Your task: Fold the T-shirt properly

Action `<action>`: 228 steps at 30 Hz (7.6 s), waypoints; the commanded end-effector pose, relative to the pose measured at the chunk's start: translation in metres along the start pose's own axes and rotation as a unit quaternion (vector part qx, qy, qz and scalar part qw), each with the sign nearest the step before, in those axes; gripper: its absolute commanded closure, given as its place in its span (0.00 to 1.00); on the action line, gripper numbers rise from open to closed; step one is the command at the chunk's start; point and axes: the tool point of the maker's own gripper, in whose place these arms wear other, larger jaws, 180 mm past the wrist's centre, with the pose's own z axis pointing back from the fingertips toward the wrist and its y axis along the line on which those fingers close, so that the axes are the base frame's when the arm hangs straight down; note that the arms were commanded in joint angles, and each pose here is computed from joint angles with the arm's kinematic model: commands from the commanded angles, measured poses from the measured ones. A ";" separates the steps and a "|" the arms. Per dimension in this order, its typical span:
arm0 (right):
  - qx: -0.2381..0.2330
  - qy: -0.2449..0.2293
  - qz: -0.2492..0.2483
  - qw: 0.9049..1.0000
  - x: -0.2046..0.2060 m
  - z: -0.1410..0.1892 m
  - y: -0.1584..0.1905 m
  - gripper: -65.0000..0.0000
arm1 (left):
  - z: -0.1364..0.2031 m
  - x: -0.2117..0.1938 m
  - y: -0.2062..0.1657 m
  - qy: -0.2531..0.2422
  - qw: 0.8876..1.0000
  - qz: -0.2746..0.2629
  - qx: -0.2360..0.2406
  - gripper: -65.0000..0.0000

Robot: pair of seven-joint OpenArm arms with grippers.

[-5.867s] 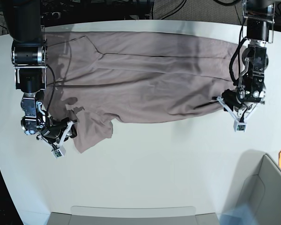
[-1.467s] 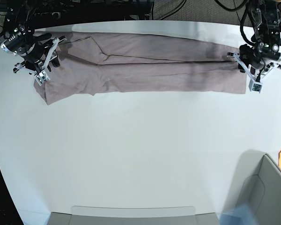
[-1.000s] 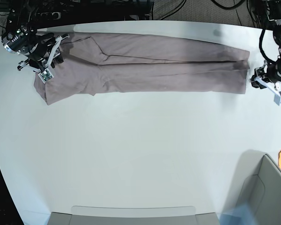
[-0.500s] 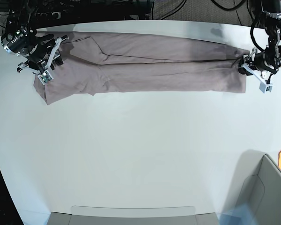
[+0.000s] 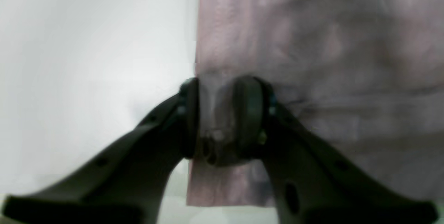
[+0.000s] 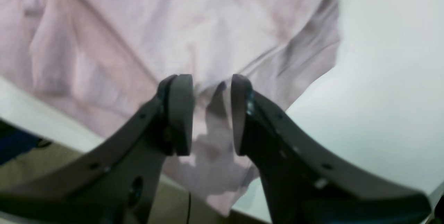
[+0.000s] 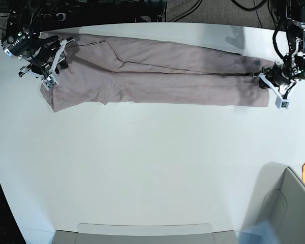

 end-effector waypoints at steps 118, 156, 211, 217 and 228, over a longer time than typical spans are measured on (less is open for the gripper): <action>-0.005 -0.060 -0.196 0.979 -0.017 -0.008 -0.073 0.71 | 0.059 -0.007 -0.292 -0.080 0.959 -0.181 -0.203 1.00; 0.183 -0.021 -0.146 0.972 -0.015 -0.088 0.045 0.92 | 0.058 -0.004 -0.292 -0.083 0.959 -0.181 -0.202 1.00; 0.067 -0.130 0.155 0.977 0.172 -0.055 0.176 1.00 | 0.053 -0.034 -0.243 -0.040 0.972 -0.172 -0.153 1.00; 0.068 -0.120 0.138 0.981 0.179 -0.067 0.184 0.89 | 0.053 -0.035 -0.244 -0.039 0.972 -0.173 -0.154 1.00; 0.138 -0.188 0.184 0.955 0.210 -0.034 0.240 0.64 | 0.053 -0.035 -0.243 -0.039 0.972 -0.172 -0.153 1.00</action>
